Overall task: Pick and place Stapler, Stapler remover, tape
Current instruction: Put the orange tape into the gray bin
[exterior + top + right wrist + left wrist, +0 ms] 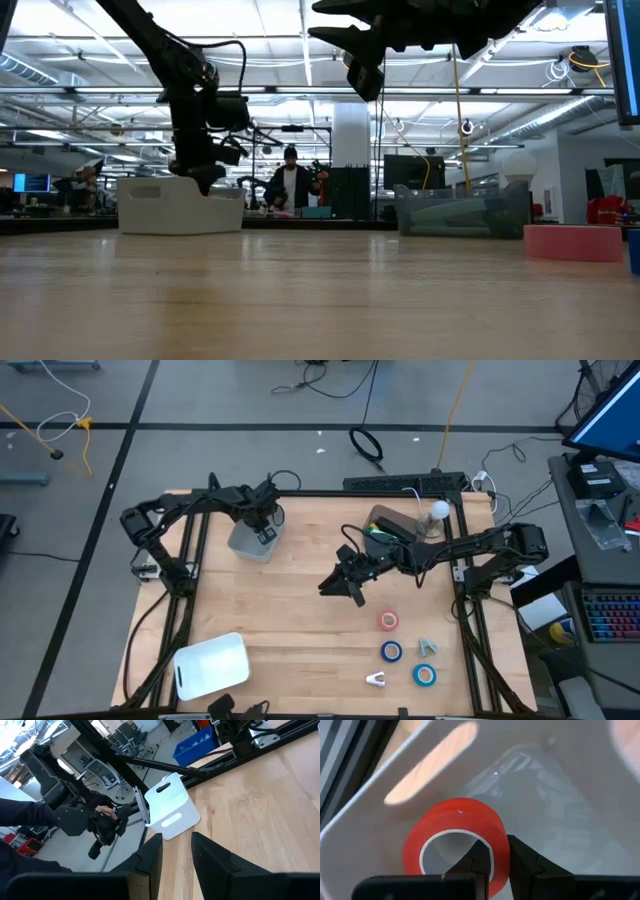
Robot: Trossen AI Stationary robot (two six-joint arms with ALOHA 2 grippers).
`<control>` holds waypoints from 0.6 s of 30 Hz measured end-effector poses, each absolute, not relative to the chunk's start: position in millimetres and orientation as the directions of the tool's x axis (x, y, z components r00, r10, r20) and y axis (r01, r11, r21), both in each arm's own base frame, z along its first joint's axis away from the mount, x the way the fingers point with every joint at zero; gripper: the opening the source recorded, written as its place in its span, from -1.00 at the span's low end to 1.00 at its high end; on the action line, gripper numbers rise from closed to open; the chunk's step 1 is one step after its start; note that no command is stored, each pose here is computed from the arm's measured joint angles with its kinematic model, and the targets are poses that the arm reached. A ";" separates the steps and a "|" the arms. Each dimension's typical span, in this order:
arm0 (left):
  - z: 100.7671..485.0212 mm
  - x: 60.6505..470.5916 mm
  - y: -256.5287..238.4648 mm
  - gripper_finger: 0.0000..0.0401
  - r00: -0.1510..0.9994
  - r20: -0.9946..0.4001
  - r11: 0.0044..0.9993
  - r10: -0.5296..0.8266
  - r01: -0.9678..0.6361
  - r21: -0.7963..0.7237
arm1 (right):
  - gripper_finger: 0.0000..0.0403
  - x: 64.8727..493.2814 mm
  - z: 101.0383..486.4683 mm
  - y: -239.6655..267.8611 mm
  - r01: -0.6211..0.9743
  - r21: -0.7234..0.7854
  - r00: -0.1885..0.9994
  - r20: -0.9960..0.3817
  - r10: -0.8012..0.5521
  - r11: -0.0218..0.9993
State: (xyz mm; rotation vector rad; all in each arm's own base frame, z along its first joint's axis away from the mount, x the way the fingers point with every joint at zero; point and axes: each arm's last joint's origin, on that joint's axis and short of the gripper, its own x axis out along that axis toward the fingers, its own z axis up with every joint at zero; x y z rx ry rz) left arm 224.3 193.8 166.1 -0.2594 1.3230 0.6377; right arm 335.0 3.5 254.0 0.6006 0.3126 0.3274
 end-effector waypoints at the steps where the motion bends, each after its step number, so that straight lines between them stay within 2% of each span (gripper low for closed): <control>1: 165.0 224.2 194.5 -0.81 0.103 -0.954 0.803 0.283 -0.569 0.177 | -0.52 335.1 254.2 3.5 -0.209 0.594 0.903 -0.188 0.387 0.777; 5: 156.2 224.4 196.7 -0.79 0.073 -0.961 0.802 0.268 -0.569 0.180 | -0.53 335.2 254.7 3.5 -0.212 0.593 0.904 -0.184 0.387 0.777; 11: 153.5 225.2 197.8 -0.66 0.070 -0.962 0.802 0.266 -0.569 0.180 | -0.53 335.2 254.7 3.5 -0.212 0.593 0.904 -0.184 0.387 0.777; 18: 153.7 225.9 198.1 -0.63 0.076 -0.960 0.802 0.270 -0.569 0.180 | -0.53 335.2 254.7 3.5 -0.212 0.593 0.904 -0.184 0.387 0.777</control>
